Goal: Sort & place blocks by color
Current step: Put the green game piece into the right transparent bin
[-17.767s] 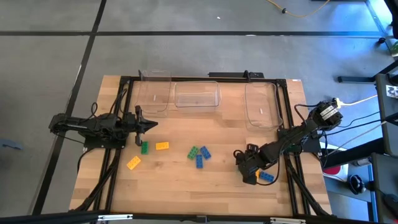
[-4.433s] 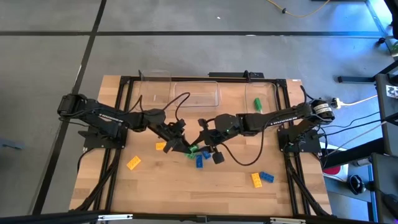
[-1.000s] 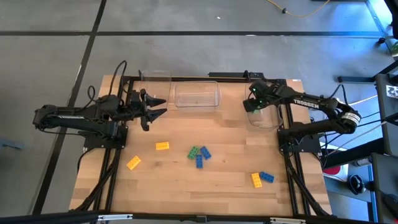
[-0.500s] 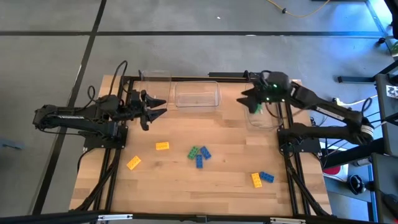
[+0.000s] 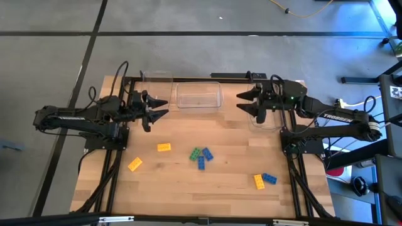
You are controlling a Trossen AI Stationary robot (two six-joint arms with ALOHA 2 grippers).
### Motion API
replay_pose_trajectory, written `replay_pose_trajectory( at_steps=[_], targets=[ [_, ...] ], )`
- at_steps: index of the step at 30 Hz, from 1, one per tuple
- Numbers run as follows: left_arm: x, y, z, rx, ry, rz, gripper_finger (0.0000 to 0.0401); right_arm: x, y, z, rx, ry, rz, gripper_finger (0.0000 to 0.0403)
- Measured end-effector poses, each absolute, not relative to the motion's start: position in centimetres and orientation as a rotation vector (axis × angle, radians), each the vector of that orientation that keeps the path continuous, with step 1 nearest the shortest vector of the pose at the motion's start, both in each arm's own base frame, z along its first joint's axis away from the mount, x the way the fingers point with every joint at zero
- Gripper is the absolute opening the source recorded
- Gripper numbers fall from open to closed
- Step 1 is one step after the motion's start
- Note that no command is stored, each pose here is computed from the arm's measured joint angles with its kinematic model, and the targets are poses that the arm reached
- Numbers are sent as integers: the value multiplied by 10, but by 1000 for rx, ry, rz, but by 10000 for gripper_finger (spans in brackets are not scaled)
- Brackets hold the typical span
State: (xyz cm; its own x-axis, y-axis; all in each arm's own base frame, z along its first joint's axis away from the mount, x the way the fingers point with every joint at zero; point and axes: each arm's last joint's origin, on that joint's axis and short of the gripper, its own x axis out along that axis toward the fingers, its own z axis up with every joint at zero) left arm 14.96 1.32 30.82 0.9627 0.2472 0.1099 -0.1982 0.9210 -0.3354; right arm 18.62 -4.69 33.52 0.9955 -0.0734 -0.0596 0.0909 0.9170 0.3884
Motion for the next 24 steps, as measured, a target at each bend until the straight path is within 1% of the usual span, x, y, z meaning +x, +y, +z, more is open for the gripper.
replay_pose_trajectory(
  at_steps=[6,9,12,17,20,24],
  targets=[
    [150,13,308,-344,-154,229,215,186,-47,335,402,44,-85,288],
    [151,14,307,-411,-158,238,215,186,-47,335,402,44,-85,288],
    [164,13,301,-503,-103,207,215,186,-47,335,402,45,-85,288],
    [202,0,287,-632,194,177,215,186,-47,335,402,46,-86,288],
    [229,-13,274,-665,408,209,215,186,-47,335,401,47,-87,288],
    [267,-34,261,-717,599,303,215,186,-47,334,402,52,-88,288]
  ],
)
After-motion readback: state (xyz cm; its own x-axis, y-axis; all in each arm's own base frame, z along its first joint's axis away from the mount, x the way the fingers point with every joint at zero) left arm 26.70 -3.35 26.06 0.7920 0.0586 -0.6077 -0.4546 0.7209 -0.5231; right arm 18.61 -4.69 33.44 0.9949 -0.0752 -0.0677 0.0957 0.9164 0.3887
